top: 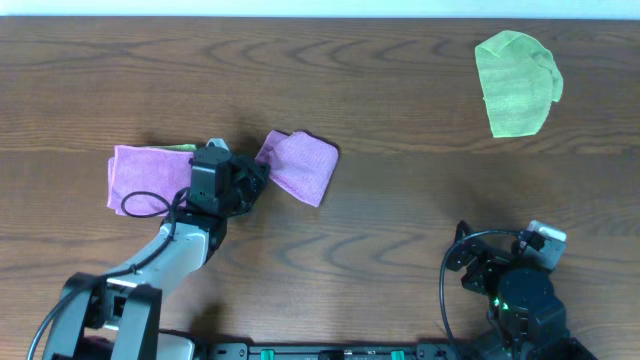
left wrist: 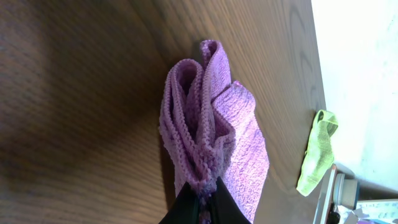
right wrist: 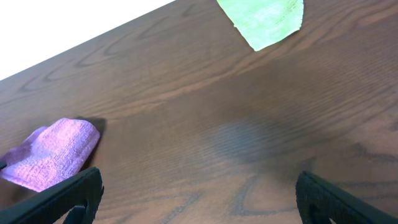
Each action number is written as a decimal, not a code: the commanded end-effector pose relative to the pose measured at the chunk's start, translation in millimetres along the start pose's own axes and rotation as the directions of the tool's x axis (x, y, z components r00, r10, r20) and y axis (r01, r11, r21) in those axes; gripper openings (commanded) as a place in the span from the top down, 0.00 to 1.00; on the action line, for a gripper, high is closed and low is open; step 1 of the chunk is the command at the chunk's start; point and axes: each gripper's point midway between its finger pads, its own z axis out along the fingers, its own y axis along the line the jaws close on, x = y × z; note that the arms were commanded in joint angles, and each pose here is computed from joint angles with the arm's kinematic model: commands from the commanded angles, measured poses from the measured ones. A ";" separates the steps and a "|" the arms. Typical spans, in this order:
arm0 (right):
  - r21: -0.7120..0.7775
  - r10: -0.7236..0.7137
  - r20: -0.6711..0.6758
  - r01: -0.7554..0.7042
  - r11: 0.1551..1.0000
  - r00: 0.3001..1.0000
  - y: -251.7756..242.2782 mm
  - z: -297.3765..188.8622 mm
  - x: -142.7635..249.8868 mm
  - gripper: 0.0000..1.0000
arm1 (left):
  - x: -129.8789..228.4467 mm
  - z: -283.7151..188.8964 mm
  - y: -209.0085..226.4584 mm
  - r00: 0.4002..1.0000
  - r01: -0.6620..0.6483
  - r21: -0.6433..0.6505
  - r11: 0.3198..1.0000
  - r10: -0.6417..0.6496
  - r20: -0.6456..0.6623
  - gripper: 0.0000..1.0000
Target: Fold the cloth
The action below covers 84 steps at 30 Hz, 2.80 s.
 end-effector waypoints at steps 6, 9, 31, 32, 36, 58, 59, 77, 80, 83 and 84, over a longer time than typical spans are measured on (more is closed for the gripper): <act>0.016 0.014 0.012 -0.015 1.000 1.000 -3.7 0.1 -1.1 0.01 | -3.3 -13.1 -12.0 0.999 -0.039 0.029 0.999 0.039 0.005 0.94; 0.016 0.015 0.012 -0.015 1.000 1.000 -3.7 0.2 -1.0 0.01 | -5.7 -18.3 -15.9 0.999 -0.052 0.037 0.998 0.052 0.015 0.94; 0.016 0.015 0.012 -0.015 1.000 1.000 -3.7 0.2 -1.0 0.01 | -86.5 -67.2 -39.5 0.974 -0.170 -0.093 0.981 0.181 0.133 0.94; 0.016 0.015 0.012 -0.015 1.000 1.000 -3.7 0.1 -1.1 0.01 | -90.2 -68.9 -38.2 0.974 -0.169 -0.093 0.981 0.181 0.139 0.94; 0.016 0.014 0.012 -0.015 1.000 1.000 -3.6 0.1 -1.1 0.01 | -103.4 -74.8 -35.6 0.972 -0.154 -0.084 0.984 0.166 0.165 0.94; 0.016 0.015 0.012 -0.015 1.000 1.000 -3.7 0.1 -1.1 0.01 | -155.6 -106.4 -96.0 0.935 -0.243 -0.001 0.970 0.235 0.267 0.94; 0.016 0.015 0.012 -0.015 1.000 1.000 -3.6 0.1 -1.1 0.01 | -156.7 -108.3 -95.7 0.937 -0.238 0.002 0.971 0.229 0.263 0.95; 0.016 0.015 0.012 -0.015 1.000 1.000 -3.6 0.1 -1.1 0.01 | -165.5 -146.7 -96.8 0.951 -0.211 0.088 0.974 0.183 0.250 0.94; 0.016 0.015 0.012 -0.015 1.000 1.000 -3.7 0.2 -1.0 0.01 | -164.2 -152.1 -98.4 0.949 -0.212 0.090 0.973 0.183 0.256 0.94; 0.016 0.015 0.012 -0.015 1.000 1.000 -3.6 0.1 -1.1 0.01 | -164.2 -156.1 -95.1 0.951 -0.200 0.083 0.976 0.173 0.257 0.94; 0.016 0.015 0.012 -0.015 1.000 1.000 -3.7 0.2 -1.0 0.01 | -164.1 -157.8 -93.8 0.951 -0.195 0.079 0.978 0.169 0.258 0.94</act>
